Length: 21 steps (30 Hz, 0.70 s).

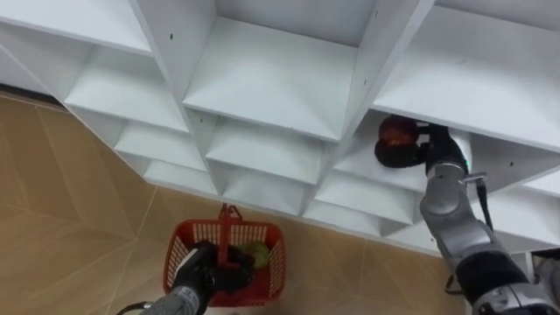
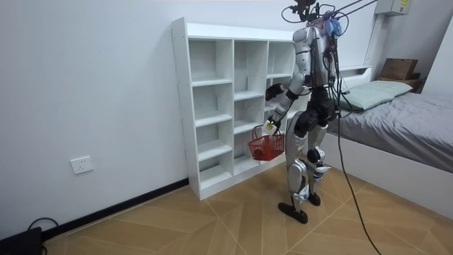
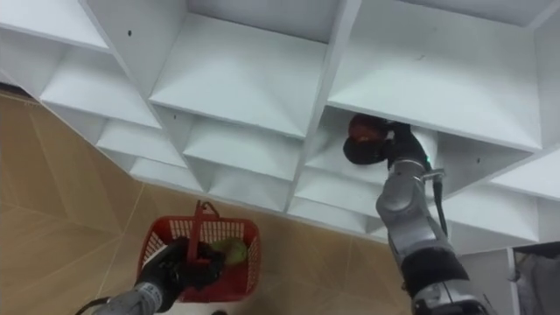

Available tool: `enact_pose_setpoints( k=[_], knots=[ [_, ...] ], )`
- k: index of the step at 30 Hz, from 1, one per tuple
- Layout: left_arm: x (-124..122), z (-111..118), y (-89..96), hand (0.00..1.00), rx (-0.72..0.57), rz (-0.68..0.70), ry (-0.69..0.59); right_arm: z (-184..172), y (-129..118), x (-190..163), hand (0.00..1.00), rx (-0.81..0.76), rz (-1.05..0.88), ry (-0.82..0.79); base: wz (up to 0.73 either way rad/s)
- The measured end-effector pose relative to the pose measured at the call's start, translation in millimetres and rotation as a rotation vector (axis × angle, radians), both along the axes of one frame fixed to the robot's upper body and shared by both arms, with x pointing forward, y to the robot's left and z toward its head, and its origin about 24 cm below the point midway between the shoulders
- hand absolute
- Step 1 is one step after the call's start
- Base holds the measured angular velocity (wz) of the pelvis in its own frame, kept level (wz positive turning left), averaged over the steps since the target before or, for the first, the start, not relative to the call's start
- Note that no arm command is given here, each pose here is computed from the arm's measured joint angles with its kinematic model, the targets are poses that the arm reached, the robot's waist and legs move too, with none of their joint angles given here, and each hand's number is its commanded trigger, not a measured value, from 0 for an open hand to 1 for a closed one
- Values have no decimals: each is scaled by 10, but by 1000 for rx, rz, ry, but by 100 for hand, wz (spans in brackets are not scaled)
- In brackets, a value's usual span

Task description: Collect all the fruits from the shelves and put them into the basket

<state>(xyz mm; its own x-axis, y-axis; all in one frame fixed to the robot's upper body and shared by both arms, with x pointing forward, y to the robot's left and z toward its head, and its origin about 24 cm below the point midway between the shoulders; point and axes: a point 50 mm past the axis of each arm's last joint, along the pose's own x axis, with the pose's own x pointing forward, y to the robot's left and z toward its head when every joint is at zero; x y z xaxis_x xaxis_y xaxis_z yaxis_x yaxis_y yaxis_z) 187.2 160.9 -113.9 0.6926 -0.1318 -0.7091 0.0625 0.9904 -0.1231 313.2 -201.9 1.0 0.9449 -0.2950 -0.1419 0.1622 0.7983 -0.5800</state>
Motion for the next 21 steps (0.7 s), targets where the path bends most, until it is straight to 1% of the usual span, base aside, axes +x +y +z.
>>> enact_pose_setpoints(
  k=[6,9,13,19,21],
  knots=[
    [-64,61,-54,100,-54,32,-39,-187,80,-330,100,2,76,45,-2],
    [-78,59,-48,100,-47,46,-36,-232,129,-439,100,-5,115,70,-16],
    [-134,34,-35,100,-48,55,-22,-241,178,-634,100,35,157,80,-7],
    [-155,67,-49,100,-58,56,-41,-193,260,-690,100,59,224,78,-12],
    [-146,75,-64,100,-63,56,-46,-189,280,-695,100,43,248,85,-8]
  ],
)
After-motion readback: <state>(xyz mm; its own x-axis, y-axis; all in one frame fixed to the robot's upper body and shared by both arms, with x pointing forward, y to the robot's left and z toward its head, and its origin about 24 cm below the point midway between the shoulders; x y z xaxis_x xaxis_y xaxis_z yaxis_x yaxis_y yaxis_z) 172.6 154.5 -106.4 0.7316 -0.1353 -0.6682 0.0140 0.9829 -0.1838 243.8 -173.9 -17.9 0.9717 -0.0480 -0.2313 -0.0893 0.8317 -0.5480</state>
